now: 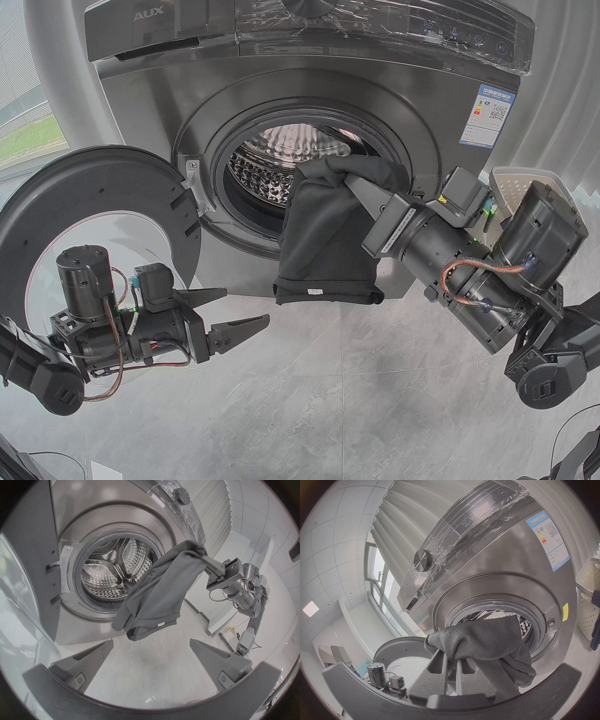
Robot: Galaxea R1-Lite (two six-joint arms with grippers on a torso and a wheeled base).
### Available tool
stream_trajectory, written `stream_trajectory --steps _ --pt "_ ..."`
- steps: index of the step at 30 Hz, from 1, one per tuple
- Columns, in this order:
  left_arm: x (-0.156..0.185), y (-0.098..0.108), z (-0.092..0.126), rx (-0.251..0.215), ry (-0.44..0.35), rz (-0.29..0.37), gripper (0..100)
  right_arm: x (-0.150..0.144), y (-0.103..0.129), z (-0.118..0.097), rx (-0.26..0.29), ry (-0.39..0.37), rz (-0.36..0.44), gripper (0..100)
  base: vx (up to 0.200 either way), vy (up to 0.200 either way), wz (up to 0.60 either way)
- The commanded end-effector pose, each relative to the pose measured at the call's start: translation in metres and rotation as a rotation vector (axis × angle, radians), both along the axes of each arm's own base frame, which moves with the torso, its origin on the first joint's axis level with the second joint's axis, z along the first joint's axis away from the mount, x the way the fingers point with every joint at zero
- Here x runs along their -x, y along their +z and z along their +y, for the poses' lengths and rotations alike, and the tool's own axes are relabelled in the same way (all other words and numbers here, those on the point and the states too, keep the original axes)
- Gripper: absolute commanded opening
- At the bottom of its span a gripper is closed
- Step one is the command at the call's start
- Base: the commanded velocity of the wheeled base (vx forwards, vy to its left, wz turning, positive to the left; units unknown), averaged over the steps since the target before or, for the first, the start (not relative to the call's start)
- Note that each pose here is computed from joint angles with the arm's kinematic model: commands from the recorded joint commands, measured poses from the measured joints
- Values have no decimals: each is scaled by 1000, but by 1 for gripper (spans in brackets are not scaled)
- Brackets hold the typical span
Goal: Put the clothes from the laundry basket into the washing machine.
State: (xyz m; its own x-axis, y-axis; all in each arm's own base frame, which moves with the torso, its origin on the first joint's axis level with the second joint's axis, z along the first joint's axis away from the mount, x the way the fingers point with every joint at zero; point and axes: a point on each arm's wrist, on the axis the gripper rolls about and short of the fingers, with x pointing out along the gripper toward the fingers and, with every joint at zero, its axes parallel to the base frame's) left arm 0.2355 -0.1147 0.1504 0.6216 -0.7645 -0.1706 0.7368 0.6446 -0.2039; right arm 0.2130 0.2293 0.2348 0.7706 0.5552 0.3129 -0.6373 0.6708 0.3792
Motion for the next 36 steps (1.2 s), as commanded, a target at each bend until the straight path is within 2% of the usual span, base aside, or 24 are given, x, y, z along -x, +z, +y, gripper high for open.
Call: stream_trajectory --steps 1,11,21,28,32,33,36 --pt "-8 -18 -12 -21 -27 48 100 4 1 -1 -4 6 -3 0 0 0 0" --pt "-33 -32 -26 -8 -32 21 100 7 1 1 -5 17 -2 0 0 0 0" --pt "-60 -46 -38 22 6 -58 100 12 3 1 -11 26 -8 0 0 0 0" --pt "-65 -43 -44 39 1 -76 100 12 4 0 -14 24 -12 0 0 0 0" --pt "-67 -37 -50 54 6 -111 100 12 4 0 -14 24 -12 0 0 0 0" --pt "-67 -35 -51 59 3 -119 0 12 4 0 -14 24 -12 0 0 0 0" --pt "-63 -33 -56 72 -10 -125 0 13 1 -1 -8 24 -7 0 0 0 0"
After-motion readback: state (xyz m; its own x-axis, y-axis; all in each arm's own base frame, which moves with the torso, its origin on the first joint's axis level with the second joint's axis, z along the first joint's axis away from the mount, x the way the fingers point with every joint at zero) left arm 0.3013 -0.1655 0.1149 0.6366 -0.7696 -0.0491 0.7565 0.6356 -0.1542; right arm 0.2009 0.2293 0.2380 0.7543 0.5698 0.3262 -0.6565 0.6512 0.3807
